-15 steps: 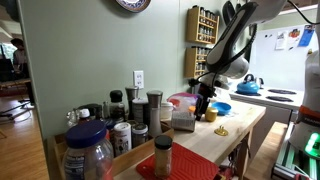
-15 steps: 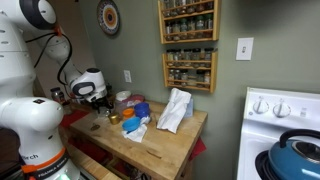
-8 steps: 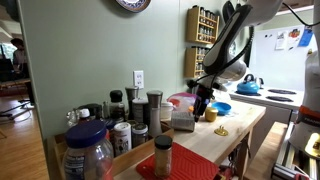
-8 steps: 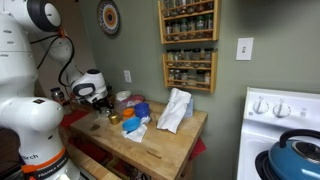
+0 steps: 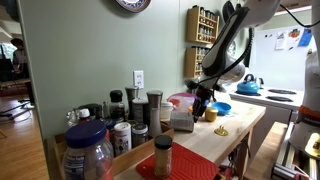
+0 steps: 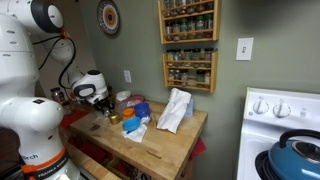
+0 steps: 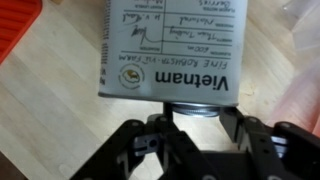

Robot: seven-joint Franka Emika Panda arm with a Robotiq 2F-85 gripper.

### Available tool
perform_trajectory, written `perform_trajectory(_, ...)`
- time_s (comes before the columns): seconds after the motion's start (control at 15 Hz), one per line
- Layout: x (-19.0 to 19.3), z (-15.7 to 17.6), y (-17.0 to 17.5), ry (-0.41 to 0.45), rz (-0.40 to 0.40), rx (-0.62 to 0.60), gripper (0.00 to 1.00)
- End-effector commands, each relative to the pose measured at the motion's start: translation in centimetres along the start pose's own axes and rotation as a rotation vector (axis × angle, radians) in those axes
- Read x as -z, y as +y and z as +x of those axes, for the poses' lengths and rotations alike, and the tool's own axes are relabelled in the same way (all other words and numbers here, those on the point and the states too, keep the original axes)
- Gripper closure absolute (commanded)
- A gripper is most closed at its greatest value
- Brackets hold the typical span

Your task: Put the silver container upright

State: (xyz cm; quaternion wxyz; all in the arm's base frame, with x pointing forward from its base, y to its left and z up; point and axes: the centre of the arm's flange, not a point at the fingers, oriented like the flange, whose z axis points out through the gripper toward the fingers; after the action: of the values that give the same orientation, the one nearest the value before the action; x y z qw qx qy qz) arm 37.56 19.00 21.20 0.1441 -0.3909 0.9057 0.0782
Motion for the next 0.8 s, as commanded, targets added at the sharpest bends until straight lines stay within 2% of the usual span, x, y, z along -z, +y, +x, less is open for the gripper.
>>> perform_trajectory(0.0,-1.27,0.58,-0.11,-0.013,0.004,0.021,0.55)
perform_trajectory(0.2,-1.35,0.40,-0.21,-0.014,0.002,0.032,0.57)
perform_trajectory(0.4,-1.34,0.25,-0.32,-0.013,0.001,0.043,0.78)
perform_trajectory(0.73,-0.47,0.18,-0.54,0.005,0.000,0.061,0.78)
